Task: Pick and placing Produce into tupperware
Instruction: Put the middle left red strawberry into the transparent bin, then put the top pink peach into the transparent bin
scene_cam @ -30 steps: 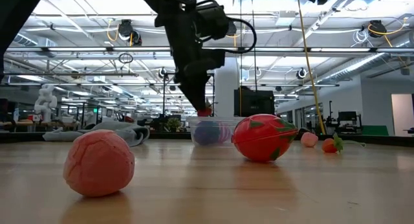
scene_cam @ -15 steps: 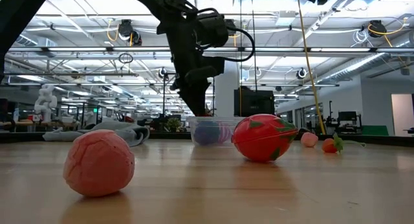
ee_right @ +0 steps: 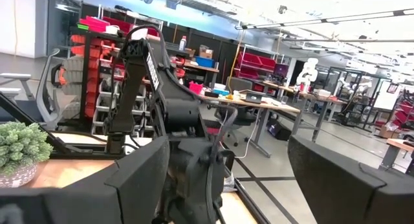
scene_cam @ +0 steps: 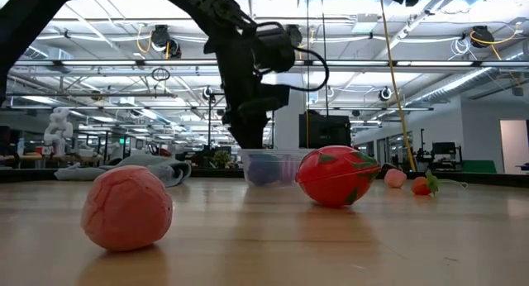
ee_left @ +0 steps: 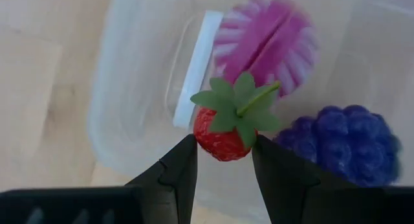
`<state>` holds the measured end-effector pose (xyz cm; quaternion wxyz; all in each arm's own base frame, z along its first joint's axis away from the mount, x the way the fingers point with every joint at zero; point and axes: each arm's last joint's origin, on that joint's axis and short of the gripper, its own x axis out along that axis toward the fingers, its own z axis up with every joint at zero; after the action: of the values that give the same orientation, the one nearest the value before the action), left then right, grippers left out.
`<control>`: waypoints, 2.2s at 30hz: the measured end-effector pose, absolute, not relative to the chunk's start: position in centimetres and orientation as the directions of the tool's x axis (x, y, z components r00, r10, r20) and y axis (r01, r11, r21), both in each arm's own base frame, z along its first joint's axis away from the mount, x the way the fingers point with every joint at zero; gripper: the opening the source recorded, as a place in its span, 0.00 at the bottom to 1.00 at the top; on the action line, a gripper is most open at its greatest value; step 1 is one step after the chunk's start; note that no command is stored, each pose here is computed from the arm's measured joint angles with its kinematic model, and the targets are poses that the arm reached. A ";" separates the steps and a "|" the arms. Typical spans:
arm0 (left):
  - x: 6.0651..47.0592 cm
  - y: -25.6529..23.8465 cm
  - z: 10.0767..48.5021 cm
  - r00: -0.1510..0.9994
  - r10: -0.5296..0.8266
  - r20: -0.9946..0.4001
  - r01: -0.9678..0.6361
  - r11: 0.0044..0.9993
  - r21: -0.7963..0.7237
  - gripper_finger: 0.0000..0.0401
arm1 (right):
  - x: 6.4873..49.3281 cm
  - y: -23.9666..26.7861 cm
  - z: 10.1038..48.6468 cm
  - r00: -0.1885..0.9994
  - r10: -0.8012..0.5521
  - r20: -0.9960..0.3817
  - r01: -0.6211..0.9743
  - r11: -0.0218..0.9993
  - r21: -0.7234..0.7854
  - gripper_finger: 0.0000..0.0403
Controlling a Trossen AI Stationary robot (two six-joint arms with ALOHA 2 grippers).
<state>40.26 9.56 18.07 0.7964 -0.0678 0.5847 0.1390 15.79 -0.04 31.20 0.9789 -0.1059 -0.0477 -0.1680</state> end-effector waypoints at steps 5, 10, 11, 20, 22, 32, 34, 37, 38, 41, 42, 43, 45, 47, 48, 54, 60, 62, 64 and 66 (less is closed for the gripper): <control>40.4 9.7 18.2 0.293 0.156 -0.943 -0.305 0.950 0.062 0.35 | 15.8 0.0 31.2 0.939 -0.319 0.125 0.338 0.921 -0.194 0.77; 40.4 9.7 18.2 0.285 0.181 -0.941 -0.320 0.944 0.084 0.35 | 15.8 0.0 31.2 0.940 -0.318 0.125 0.338 0.921 -0.194 0.77; 40.4 9.7 18.2 0.284 0.182 -0.941 -0.320 0.944 0.085 0.35 | 15.8 0.0 31.2 0.939 -0.319 0.125 0.338 0.921 -0.194 0.77; 40.4 9.8 18.2 0.285 0.183 -0.941 -0.314 0.945 0.088 0.42 | 15.8 0.0 31.2 0.940 -0.318 0.125 0.338 0.921 -0.194 0.77; 40.4 9.8 18.2 0.286 0.183 -0.941 -0.315 0.945 0.088 0.45 | 15.8 0.0 31.2 0.940 -0.318 0.126 0.338 0.921 -0.193 0.77; 40.4 9.8 18.8 0.316 0.190 -0.929 -0.297 0.950 0.094 0.58 | 15.8 0.0 31.2 0.940 -0.319 0.126 0.338 0.921 -0.194 0.77; 40.4 9.7 19.6 0.349 0.198 -0.916 -0.282 0.954 0.099 0.58 | 15.8 0.0 31.2 0.939 -0.319 0.125 0.338 0.921 -0.194 0.77; 40.0 9.6 21.5 0.395 0.213 -0.894 -0.265 0.958 0.112 0.58 | 15.8 0.0 31.1 0.940 -0.319 0.124 0.338 0.921 -0.196 0.77; 39.8 9.5 22.4 0.413 0.224 -0.883 -0.262 0.957 0.121 0.58 | 15.8 0.0 31.1 0.940 -0.319 0.122 0.338 0.920 -0.197 0.77; 38.4 9.3 25.5 0.450 0.274 -0.850 -0.282 0.947 0.155 0.57 | 15.8 0.0 31.0 0.942 -0.318 0.110 0.335 0.920 -0.202 0.77; 37.9 9.2 26.5 0.459 0.290 -0.840 -0.291 0.942 0.166 0.57 | 15.8 0.0 30.9 0.943 -0.318 0.099 0.332 0.920 -0.207 0.77; 37.2 9.1 27.8 0.475 0.303 -0.826 -0.300 0.938 0.172 0.57 | 15.8 0.0 30.8 0.944 -0.318 0.089 0.330 0.920 -0.211 0.77; 35.5 8.7 30.2 0.499 0.324 -0.804 -0.328 0.929 0.172 0.57 | 15.9 0.0 30.4 0.947 -0.318 0.047 0.320 0.918 -0.235 0.77; 33.6 8.1 32.7 0.532 0.335 -0.778 -0.358 0.921 0.152 0.57 | 15.9 0.0 29.8 0.948 -0.317 -0.008 0.303 0.914 -0.271 0.77; 32.8 7.8 33.7 0.543 0.334 -0.771 -0.367 0.920 0.140 0.57 | 15.9 0.0 29.5 0.948 -0.317 -0.042 0.293 0.913 -0.284 0.77; 27.3 5.4 39.0 0.641 0.326 -0.695 -0.414 0.909 0.045 0.57 | 15.7 0.0 27.5 0.920 -0.319 -0.228 0.262 0.933 -0.248 0.77; 24.1 3.6 41.4 0.699 0.332 -0.634 -0.433 0.902 -0.005 0.57 | 15.5 -0.1 25.7 0.857 -0.324 -0.401 0.286 0.946 -0.153 0.77; 23.5 3.1 41.7 0.701 0.344 -0.625 -0.438 0.899 0.004 0.57 | 15.5 -0.1 25.1 0.829 -0.327 -0.453 0.299 0.945 -0.134 0.77; 23.3 2.9 41.8 0.700 0.352 -0.621 -0.443 0.896 0.009 0.57 | 15.6 -0.1 24.7 0.814 -0.328 -0.479 0.312 0.943 -0.115 0.77; 23.2 2.6 41.7 0.693 0.347 -0.632 -0.440 0.898 0.010 0.57 | 15.7 -0.1 24.3 0.794 -0.329 -0.511 0.326 0.940 -0.100 0.77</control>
<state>23.24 2.63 41.69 0.9174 -0.0710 0.3277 0.2146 15.66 -0.08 24.31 0.9470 -0.0034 0.2706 -0.1730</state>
